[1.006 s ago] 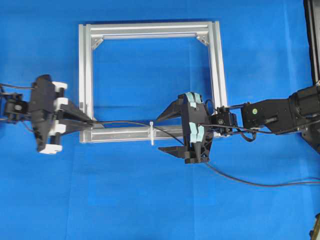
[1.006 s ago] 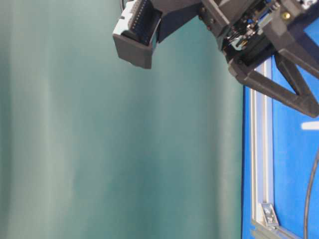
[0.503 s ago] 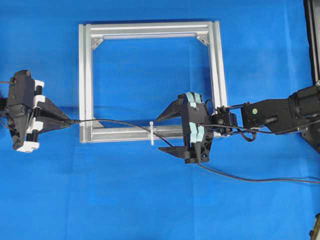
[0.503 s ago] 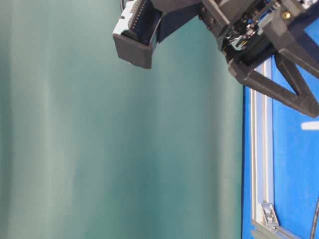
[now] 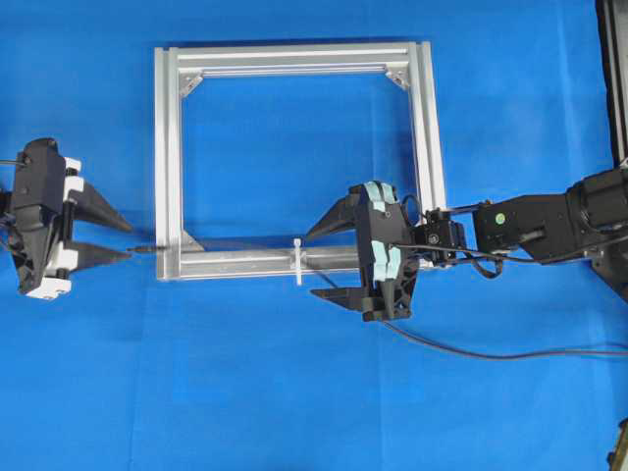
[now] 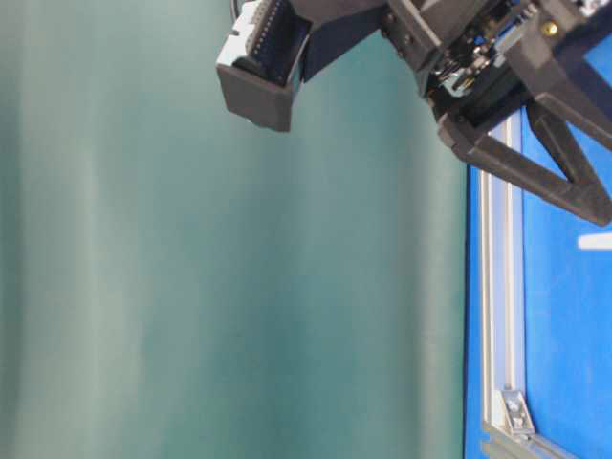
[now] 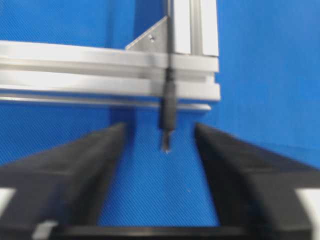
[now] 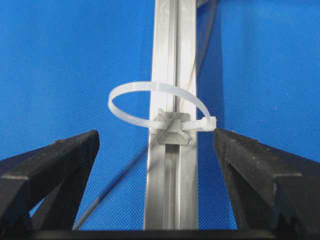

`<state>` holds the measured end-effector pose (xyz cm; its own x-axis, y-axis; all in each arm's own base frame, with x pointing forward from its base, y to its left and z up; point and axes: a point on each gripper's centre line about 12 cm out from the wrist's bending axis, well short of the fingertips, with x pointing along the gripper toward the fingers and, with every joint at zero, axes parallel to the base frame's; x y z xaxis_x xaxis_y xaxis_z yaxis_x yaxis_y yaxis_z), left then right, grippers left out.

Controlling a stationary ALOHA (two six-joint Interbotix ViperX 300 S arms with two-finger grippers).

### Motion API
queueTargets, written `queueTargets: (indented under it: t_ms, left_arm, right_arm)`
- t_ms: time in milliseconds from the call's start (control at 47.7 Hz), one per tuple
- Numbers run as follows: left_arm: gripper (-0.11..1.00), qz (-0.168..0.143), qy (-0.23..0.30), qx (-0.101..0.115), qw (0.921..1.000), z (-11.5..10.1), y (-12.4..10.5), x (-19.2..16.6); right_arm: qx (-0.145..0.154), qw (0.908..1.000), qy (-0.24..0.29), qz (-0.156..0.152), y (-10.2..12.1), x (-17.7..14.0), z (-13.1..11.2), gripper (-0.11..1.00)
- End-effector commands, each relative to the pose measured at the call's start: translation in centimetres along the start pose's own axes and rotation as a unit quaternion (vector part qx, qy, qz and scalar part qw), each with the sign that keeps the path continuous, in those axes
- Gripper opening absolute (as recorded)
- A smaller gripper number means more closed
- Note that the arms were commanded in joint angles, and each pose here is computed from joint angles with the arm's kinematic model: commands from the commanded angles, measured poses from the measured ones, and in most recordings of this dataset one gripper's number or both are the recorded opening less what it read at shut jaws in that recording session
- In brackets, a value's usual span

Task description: Insert the wire through the string loop located in the center.

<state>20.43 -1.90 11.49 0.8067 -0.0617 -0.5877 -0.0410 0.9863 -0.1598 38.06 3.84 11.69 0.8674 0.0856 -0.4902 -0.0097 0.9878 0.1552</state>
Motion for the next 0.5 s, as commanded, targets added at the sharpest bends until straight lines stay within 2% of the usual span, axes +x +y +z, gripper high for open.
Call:
queueTargets:
  t_ms: [0, 84, 210, 482]
  left_arm:
    - [0.64, -0.002, -0.009, 0.003, 1.0, 0.6, -0.1, 0.1]
    - [0.83, -0.002, -0.009, 0.004, 0.9999, 0.5, -0.1, 0.0]
    - [0.76, -0.003, -0.011, 0.004, 0.9999, 0.6, -0.1, 0.0]
    - [0.76, -0.006, -0.029, 0.004, 0.9995, 1.5, -0.3, -0.4]
  right_arm:
    - [-0.001, 0.9998, -0.019, 0.004, 0.3, -0.4, 1.2, 0.9]
    - [-0.001, 0.9998, -0.02, 0.004, 0.3, -0.4, 1.3, 0.9]
    - [-0.001, 0.9998, -0.02, 0.004, 0.3, -0.4, 1.3, 0.9]
    - [-0.001, 0.9997, -0.026, 0.005, 0.5, -1.4, 2.3, 0.9]
